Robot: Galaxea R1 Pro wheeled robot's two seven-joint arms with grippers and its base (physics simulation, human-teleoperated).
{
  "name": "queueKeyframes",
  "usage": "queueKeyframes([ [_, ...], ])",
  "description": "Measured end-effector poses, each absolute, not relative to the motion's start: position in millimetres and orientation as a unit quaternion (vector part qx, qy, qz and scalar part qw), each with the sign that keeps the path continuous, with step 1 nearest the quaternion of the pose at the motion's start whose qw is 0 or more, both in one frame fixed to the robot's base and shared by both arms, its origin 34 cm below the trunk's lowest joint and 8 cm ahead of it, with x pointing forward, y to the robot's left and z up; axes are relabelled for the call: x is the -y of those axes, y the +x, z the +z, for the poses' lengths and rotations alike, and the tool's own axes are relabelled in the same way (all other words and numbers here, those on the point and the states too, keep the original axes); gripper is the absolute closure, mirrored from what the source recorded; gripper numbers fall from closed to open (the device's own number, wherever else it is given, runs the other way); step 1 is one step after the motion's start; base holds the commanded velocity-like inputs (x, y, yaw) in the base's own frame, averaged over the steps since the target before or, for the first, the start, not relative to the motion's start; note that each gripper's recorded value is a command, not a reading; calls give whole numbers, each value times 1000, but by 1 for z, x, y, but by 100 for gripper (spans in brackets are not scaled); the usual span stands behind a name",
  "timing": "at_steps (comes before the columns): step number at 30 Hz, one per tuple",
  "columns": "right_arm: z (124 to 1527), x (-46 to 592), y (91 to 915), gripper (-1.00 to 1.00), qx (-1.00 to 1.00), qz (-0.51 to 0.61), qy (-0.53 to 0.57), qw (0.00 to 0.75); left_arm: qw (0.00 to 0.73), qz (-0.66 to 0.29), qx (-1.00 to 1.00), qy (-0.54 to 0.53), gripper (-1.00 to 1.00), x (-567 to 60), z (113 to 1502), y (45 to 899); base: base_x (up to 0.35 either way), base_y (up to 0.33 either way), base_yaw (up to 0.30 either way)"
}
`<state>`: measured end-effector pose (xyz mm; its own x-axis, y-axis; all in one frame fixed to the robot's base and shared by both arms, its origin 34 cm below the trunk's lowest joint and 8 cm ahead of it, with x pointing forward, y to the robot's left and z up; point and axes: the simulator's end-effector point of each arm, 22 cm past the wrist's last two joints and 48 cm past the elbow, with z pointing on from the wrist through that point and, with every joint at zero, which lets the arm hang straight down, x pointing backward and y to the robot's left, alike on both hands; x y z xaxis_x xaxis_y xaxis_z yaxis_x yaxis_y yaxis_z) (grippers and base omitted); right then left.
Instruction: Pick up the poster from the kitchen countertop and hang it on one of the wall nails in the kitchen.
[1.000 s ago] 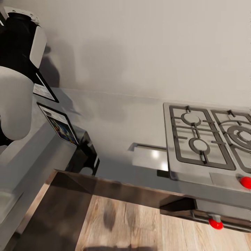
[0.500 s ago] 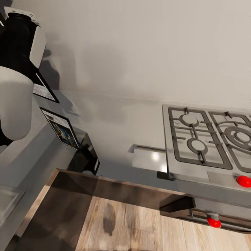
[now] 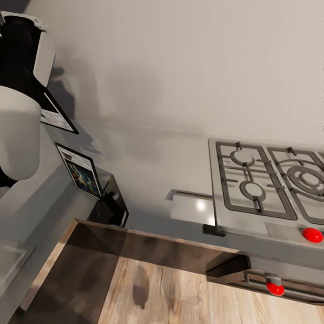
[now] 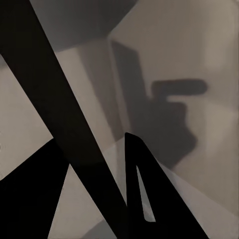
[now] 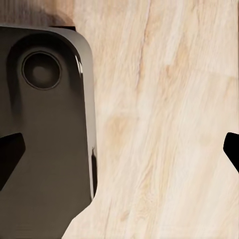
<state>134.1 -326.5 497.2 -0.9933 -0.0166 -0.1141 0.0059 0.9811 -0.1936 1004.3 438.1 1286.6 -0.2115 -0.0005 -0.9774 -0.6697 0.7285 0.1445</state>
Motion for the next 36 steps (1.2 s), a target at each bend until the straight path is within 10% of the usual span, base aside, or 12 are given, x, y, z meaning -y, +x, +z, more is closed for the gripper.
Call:
queueKeyframes([
  [18, 505, 345, 372, -100, -979, -130, 7, 158, 590, 278, -719, -241, 100, -442, 1307, 992, 0, 0, 0],
  [36, 554, 319, 343, -100, -964, -108, 14, 244, 592, 218, -734, -253, 100, -428, 1312, 989, 0, 0, 0],
])
